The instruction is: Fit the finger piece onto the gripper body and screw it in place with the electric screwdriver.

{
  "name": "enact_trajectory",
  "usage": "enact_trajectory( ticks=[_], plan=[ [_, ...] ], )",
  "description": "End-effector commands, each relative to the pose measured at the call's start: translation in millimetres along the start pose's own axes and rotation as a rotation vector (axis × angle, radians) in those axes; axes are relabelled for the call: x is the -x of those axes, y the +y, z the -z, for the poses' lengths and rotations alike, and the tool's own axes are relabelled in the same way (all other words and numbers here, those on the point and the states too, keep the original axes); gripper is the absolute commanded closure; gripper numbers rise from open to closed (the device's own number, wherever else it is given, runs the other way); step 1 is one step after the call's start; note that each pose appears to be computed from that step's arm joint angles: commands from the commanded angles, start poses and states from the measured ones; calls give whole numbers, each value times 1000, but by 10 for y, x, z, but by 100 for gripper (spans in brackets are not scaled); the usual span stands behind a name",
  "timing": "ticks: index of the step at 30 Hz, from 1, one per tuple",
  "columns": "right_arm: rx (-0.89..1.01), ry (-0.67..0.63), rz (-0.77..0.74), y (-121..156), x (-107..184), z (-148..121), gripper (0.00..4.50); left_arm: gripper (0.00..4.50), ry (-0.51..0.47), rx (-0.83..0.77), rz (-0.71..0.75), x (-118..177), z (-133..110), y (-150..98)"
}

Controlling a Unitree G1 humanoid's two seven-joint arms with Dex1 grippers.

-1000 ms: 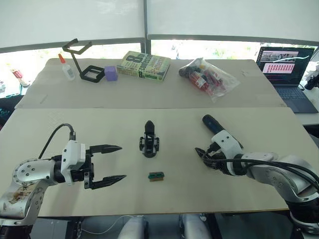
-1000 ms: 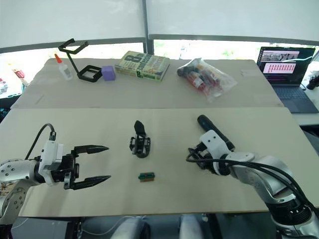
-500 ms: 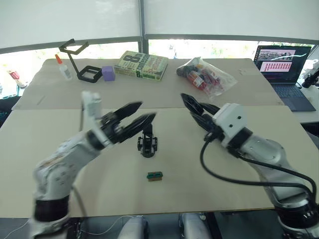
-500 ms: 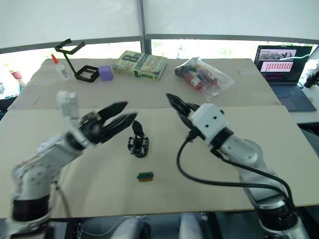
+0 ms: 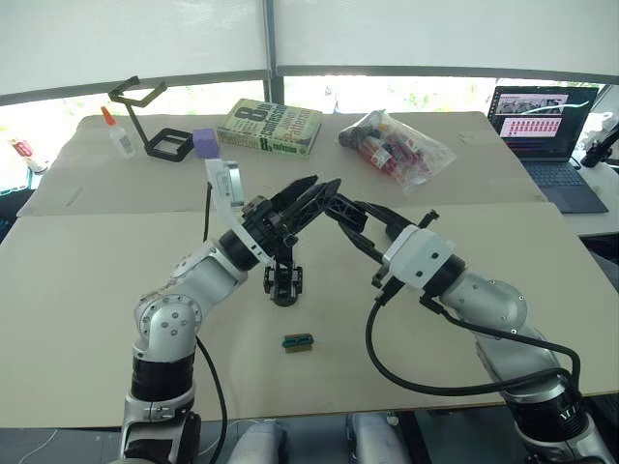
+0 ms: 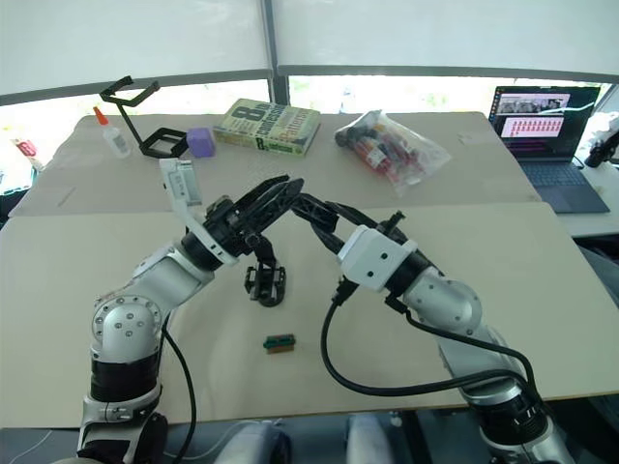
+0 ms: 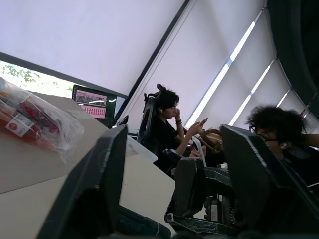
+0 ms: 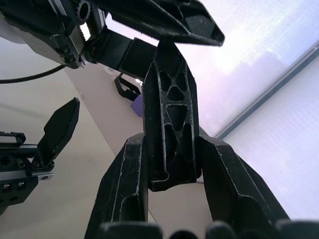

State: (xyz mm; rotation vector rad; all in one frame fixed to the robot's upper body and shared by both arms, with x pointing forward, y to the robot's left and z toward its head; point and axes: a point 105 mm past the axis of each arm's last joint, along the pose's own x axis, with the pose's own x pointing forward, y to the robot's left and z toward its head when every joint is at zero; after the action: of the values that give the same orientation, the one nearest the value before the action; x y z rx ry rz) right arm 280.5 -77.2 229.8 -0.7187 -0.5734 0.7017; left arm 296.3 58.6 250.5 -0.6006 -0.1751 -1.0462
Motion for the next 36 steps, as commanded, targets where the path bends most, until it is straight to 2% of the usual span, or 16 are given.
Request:
enact_trajectory(
  ticks=[1, 3, 4, 10, 11, 13, 17, 20, 22, 24, 26, 29, 36],
  plan=[
    [46, -55, 32, -89, 4, -136, 338, 333, -4, 25, 69, -52, 38, -180],
    [45, -57, 30, -86, 1, -141, 338, 424, -10, 33, 67, -60, 49, -187],
    [41, -59, 23, -76, -1, -143, 338, 450, -14, 39, 65, -65, 50, -188],
    [-28, -73, -48, -19, 55, -177, 338, 450, -68, 8, 58, -54, -37, -168],
    [-37, -75, -59, -48, 85, -187, 233, 450, -84, -2, 56, -45, -84, -151],
    [-49, -55, -81, -139, 142, -168, 167, 450, -93, -28, 67, -20, -164, -125],
    [-265, 12, -292, -251, 282, -130, 29, 450, -1, -77, 139, 74, -272, -66],
    [-470, 94, -395, -427, 303, -118, 29, 450, 159, -47, 261, 172, -294, -106],
    [-645, 179, -546, -422, 331, -138, 29, 450, 374, -30, 356, 275, -197, -151],
    [-752, 270, -682, -357, 358, -150, 29, 450, 517, -87, 411, 310, -120, -137],
    [-815, 351, -758, -263, 331, -147, 29, 450, 560, -101, 465, 268, -90, -170],
    [-910, 403, -863, -107, 284, -224, 29, 450, 574, -103, 512, 188, -53, -210],
    [-959, 424, -918, 79, 87, -320, 29, 450, 617, -107, 552, 188, 69, -220]
  ],
)
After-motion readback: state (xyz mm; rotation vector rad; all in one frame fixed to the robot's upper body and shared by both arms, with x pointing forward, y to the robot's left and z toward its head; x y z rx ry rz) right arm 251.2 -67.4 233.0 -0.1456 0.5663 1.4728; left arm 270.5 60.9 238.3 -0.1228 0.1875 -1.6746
